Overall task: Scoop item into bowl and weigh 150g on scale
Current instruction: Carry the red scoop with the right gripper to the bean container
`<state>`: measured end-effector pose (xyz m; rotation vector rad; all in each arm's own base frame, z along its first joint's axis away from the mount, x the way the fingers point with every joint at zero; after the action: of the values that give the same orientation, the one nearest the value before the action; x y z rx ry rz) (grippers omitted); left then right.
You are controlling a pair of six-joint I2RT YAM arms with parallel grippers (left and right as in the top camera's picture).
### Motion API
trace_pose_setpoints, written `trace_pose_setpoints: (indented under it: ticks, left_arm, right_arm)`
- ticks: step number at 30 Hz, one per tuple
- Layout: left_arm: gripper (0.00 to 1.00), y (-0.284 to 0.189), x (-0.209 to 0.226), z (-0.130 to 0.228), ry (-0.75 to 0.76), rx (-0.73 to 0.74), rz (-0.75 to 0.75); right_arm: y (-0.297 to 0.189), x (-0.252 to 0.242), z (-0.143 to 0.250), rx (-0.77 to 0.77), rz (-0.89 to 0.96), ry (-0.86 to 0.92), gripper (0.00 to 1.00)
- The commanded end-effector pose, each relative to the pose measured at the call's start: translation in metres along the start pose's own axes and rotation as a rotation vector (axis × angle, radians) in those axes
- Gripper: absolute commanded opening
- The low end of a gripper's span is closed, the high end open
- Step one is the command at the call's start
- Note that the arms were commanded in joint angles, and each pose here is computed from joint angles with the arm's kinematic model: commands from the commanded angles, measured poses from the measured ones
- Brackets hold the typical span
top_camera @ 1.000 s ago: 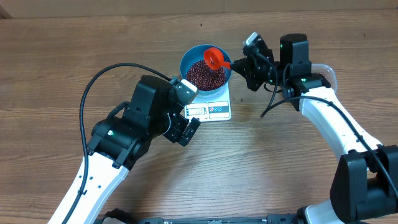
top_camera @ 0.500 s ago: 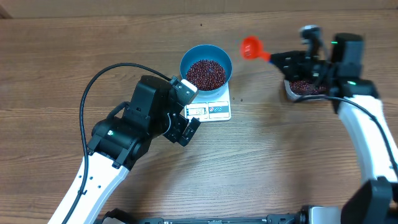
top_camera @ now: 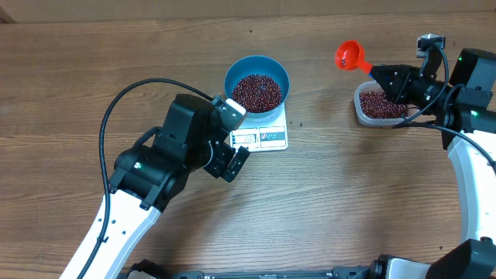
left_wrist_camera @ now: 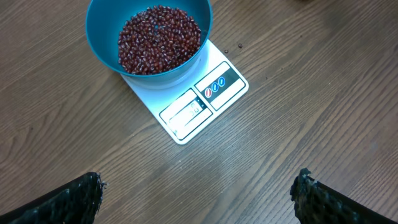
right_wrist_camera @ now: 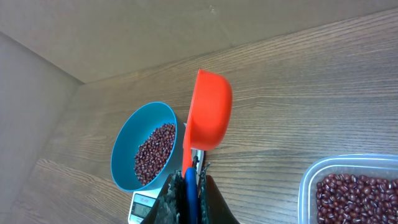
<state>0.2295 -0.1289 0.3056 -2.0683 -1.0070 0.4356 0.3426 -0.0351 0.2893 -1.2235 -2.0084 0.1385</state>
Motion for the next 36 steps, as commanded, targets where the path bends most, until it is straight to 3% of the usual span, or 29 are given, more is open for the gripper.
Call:
trace_pose_setpoints:
  ticks: [1, 23, 36]
  left_arm:
    - [1.0, 0.0, 0.001, 0.0, 0.016, 0.003, -0.001]
    - [1.0, 0.0, 0.001, 0.0, 0.016, 0.003, -0.001]
    - [1.0, 0.0, 0.001, 0.0, 0.016, 0.003, -0.001]
  right_arm:
    - [-0.005, 0.008, -0.006, -0.023, -0.015, -0.022, 0.04]
    - [-0.027, -0.02, -0.003, -0.031, 0.069, 0.058, 0.04]
    - [-0.032, -0.029, 0.0, -0.02, 0.129, 0.016, 0.04]
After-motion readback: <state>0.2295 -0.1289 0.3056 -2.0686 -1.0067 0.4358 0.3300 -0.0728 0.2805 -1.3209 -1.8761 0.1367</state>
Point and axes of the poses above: each gripper's point midway between its finger pads, its own y axis out along the fingers, its own x axis along the line the jaws close on, z = x × y, the point moved 10 cm from there along -y, back along the fingers, and after that the axes turned 2 degrees about y, right-handed, at the moved point
